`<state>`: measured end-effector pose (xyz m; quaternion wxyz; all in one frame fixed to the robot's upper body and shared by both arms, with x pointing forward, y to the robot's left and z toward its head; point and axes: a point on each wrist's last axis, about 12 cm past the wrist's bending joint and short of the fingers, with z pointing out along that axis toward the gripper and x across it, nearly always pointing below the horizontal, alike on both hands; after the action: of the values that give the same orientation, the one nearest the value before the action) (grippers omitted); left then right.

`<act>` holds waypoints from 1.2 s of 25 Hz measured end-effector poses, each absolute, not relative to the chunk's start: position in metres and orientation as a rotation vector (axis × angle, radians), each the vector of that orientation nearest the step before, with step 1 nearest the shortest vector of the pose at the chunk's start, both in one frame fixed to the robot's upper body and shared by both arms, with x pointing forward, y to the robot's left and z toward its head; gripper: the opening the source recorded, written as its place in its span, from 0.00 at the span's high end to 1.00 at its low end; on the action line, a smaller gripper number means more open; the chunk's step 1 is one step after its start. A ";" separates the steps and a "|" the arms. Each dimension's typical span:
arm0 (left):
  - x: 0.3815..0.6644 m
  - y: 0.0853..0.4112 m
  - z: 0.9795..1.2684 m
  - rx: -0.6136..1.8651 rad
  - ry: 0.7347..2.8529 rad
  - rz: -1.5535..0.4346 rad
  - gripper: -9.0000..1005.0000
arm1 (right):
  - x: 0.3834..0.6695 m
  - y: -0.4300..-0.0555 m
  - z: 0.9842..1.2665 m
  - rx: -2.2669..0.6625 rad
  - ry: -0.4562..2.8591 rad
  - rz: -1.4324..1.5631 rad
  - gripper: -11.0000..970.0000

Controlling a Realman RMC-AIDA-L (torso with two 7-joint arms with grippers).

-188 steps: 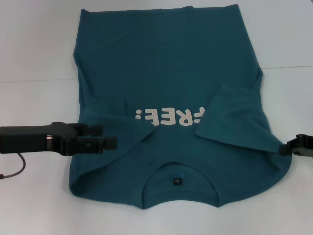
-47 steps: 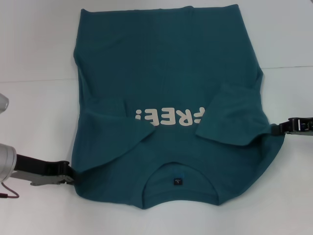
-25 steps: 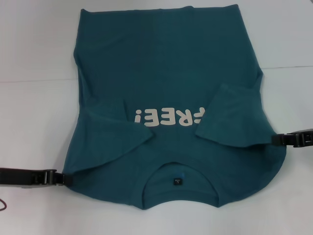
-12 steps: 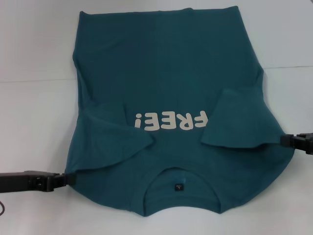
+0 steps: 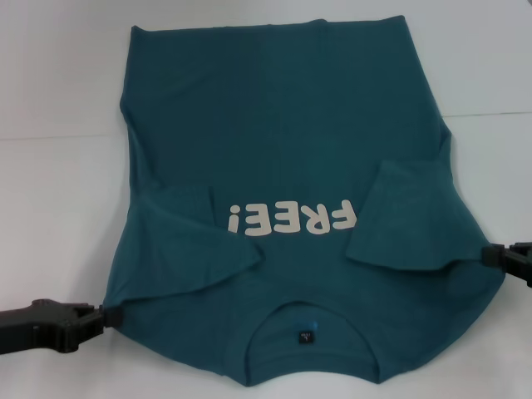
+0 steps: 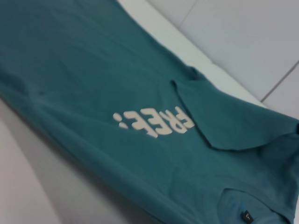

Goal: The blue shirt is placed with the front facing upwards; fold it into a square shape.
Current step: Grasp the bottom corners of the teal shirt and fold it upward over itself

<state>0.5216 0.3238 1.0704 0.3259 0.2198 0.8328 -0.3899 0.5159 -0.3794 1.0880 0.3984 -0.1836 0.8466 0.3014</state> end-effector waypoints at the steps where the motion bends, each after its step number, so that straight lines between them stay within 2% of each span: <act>1: 0.519 0.325 1.070 0.584 2.167 -1.024 0.95 | 0.514 -0.380 1.087 -0.471 2.132 0.762 0.96; 16: 0.454 0.337 1.055 0.701 1.903 -1.041 0.95 | 0.477 -0.385 1.068 -0.457 2.042 0.735 0.96; 23: 0.433 0.335 1.050 0.740 1.842 -1.052 0.95 | 0.457 -0.383 1.062 -0.479 2.012 0.766 0.96; 30: 0.425 0.340 1.051 0.725 1.812 -1.032 0.95 | 0.434 -0.382 1.059 -0.539 1.963 0.801 0.96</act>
<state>0.4248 0.3398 1.0508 0.4504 0.2932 0.7328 -0.4173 0.4340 -0.3816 1.0595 0.4592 -0.2191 0.7972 0.3251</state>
